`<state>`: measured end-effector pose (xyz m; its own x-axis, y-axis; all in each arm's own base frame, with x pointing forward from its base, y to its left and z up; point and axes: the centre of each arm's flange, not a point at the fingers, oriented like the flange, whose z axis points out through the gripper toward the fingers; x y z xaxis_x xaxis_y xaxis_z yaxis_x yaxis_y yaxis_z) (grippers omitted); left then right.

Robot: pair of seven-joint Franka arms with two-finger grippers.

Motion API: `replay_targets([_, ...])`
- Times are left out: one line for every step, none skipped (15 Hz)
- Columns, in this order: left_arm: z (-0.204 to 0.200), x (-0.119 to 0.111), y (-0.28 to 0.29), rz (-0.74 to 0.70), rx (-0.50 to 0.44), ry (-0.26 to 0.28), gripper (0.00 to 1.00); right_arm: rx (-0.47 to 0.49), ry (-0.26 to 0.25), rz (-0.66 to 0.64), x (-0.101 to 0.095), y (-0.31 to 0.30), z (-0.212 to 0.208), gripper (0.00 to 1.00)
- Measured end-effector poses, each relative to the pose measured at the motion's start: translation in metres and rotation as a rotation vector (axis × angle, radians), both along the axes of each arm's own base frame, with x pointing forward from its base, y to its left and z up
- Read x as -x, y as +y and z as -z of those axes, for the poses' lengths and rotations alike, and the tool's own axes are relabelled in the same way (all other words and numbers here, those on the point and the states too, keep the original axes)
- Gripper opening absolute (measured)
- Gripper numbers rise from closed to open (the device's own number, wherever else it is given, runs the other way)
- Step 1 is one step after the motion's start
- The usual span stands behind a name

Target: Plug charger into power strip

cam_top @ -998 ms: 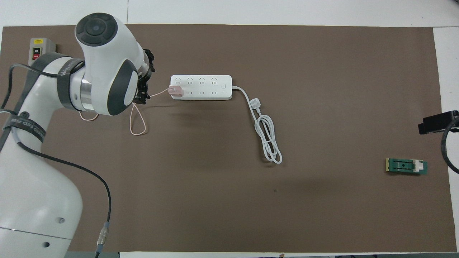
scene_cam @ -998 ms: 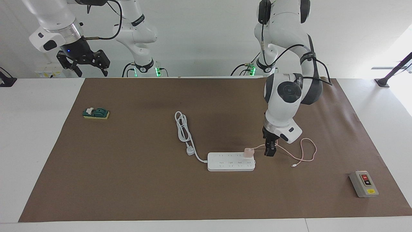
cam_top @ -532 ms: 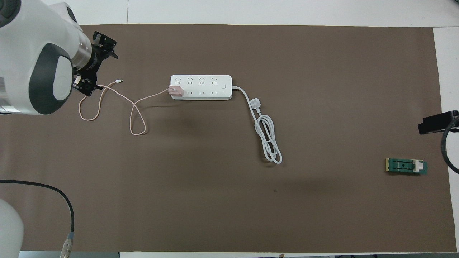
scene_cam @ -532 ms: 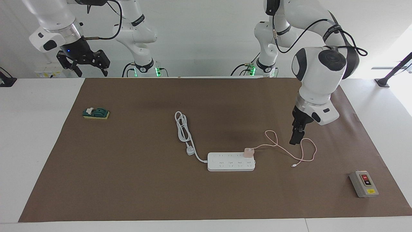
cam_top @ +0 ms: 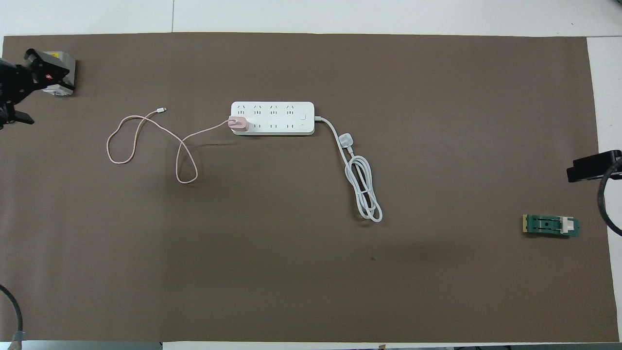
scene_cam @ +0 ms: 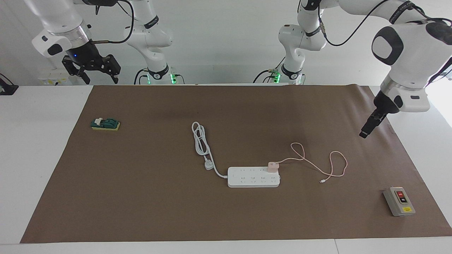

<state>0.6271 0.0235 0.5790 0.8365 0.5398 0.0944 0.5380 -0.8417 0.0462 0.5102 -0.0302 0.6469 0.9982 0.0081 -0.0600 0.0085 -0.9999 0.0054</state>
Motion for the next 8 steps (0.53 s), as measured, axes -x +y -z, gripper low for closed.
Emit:
replay_targets([-0.006,0.005,0.018,0.048,-0.002,-0.001,1.0,0.0,0.0,0.0,0.0,0.0,0.0,1.0])
replay_targets([-0.012,0.009,0.03,0.086,-0.002,-0.004,1.0,0.0,0.0,0.0,0.0,0.0,0.0,1.0])
replay_targets([-0.022,0.016,0.041,0.133,0.0,-0.013,1.0,0.0,0.0,0.0,0.0,0.0,0.0,1.0])
replay_targets([-0.032,0.019,0.043,0.165,-0.001,-0.03,1.0,0.0,0.0,0.0,0.0,0.0,0.0,1.0])
replay_targets([-0.042,0.021,0.043,0.18,-0.003,-0.048,1.0,0.0,0.0,0.0,0.0,0.0,0.0,1.0])
replay_targets([-0.053,0.022,0.043,0.188,-0.007,-0.068,1.0,0.0,0.0,0.0,0.0,0.0,0.0,1.0])
replay_targets([-0.062,0.022,0.042,0.191,-0.012,-0.084,1.0,0.0,0.0,0.0,0.0,0.0,0.0,1.0])
replay_targets([-0.068,0.023,0.042,0.192,-0.015,-0.089,1.0,0.0,0.0,0.0,0.0,0.0,0.0,1.0])
